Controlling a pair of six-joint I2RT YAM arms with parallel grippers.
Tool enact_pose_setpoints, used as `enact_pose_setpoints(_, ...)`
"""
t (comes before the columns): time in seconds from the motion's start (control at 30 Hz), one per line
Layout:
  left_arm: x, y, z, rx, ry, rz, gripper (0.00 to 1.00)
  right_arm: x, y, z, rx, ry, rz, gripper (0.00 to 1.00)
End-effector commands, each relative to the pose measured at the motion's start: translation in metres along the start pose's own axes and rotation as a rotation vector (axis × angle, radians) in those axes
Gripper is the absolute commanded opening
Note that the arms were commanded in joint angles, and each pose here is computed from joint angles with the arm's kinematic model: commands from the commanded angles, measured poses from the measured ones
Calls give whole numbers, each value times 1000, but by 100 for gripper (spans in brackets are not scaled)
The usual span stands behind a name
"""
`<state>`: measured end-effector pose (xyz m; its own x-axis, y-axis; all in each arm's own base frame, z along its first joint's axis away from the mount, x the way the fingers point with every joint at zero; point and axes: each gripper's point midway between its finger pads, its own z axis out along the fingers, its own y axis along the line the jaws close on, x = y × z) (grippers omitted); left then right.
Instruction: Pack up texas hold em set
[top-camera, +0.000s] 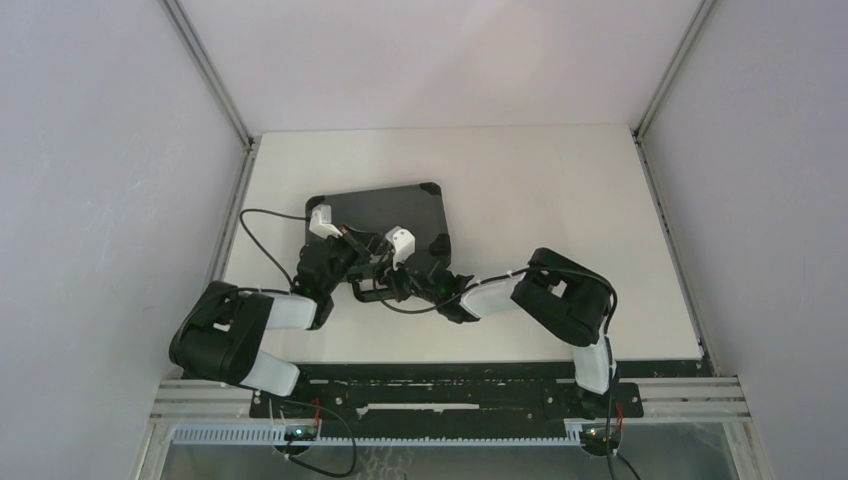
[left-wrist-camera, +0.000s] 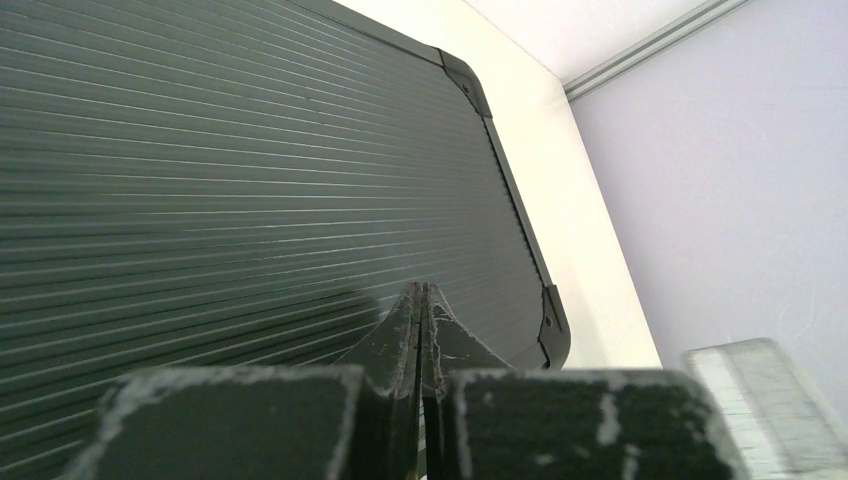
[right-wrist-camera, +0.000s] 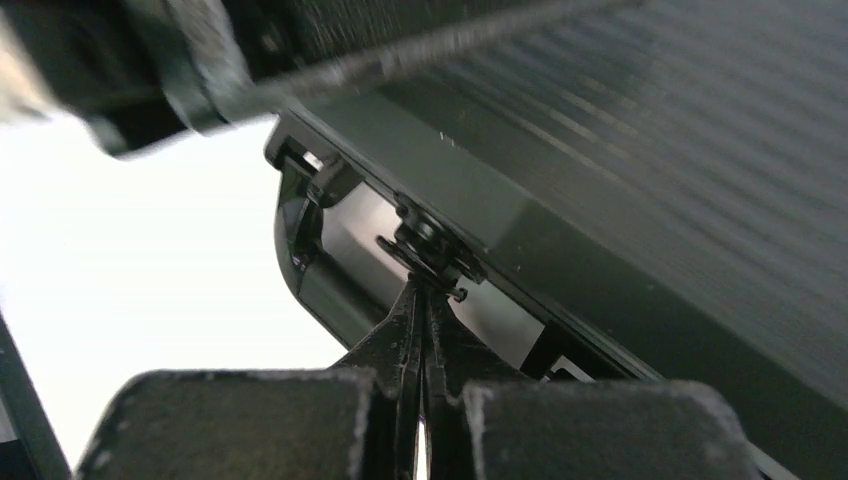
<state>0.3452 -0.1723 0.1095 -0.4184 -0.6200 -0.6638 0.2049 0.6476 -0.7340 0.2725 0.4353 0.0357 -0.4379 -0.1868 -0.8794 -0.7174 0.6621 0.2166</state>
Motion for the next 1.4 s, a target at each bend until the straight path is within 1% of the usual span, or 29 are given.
enact_pose_setpoints(0.0,74,84,-38,-305,252,-18,0,-53,10,-16,-6,-124,-23,0)
enact_pose_setpoints(0.2,74,83,-38,-300,255,-19,0,-76,-2,-13,-13,-154,1,0)
enact_pose_setpoints(0.33,74,84,-38,-302,254,-15,0,-72,-6,-10,-6,-140,0,0)
enact_pose_setpoints(0.57,78,84,-37,-293,263,-26,0,-71,8,-18,-34,-142,3,0)
enact_pose_setpoints(0.77,75,81,-36,-283,253,-25,0,-41,41,-23,-95,-92,15,0)
enact_pose_setpoints(0.9,75,81,-36,-283,255,-26,0,-16,50,-27,-125,-52,56,0)
enact_pose_setpoints(1.07,76,81,-37,-283,258,-28,0,7,59,-30,-135,-11,63,0)
enact_pose_setpoints(1.17,76,81,-37,-283,257,-27,0,3,56,-27,-134,-22,66,0)
enact_pose_setpoints(1.37,75,80,-36,-281,257,-26,0,-21,23,-17,-91,-62,84,0)
